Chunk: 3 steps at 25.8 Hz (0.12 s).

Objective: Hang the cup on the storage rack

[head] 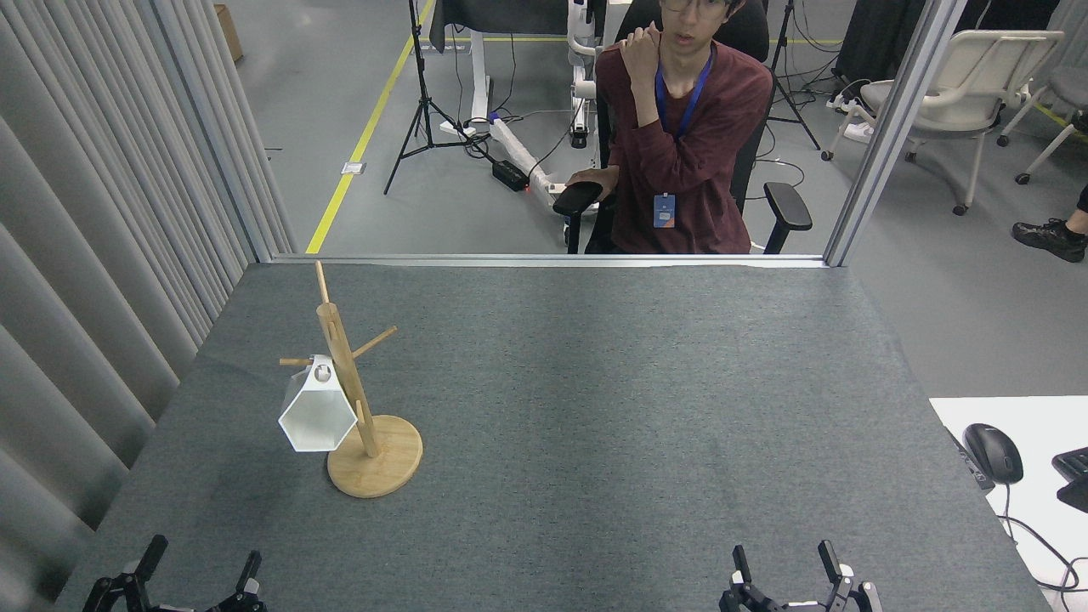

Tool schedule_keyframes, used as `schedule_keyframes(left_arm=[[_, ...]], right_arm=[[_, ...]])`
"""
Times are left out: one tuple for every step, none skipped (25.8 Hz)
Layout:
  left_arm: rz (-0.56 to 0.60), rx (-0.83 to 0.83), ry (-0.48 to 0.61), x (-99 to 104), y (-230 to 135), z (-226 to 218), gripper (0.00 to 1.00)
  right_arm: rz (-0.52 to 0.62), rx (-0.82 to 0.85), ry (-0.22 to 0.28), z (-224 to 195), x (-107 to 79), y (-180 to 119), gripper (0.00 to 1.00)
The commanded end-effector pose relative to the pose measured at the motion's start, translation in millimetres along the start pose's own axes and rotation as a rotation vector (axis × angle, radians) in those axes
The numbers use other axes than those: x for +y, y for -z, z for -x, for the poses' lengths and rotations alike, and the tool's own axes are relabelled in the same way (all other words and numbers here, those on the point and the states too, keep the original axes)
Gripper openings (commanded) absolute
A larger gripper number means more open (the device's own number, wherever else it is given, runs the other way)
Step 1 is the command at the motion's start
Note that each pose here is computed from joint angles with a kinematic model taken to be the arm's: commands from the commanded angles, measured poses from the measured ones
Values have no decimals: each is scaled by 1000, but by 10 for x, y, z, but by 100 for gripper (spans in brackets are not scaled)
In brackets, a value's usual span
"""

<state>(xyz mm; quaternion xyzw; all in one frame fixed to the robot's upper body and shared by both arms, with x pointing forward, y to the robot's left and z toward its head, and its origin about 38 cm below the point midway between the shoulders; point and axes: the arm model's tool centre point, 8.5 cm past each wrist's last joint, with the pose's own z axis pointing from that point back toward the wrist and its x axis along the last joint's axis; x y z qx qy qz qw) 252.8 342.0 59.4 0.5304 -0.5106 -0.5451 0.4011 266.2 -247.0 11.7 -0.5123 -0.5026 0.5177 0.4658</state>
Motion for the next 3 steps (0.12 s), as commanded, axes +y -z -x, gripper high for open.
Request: schedule_keyframes(left_arm=[[41,-47,-148,-11,-22,-120,99],[56,-80,-166,-32,21,-245,99],[59,-103,-175,-36,60,-344,100]], right_arm=[[-25,0,-26,69,13,-236,99],[-22,2,-36,110,-3,-248,99],[-19,14,-44,172,-14,-256,99]])
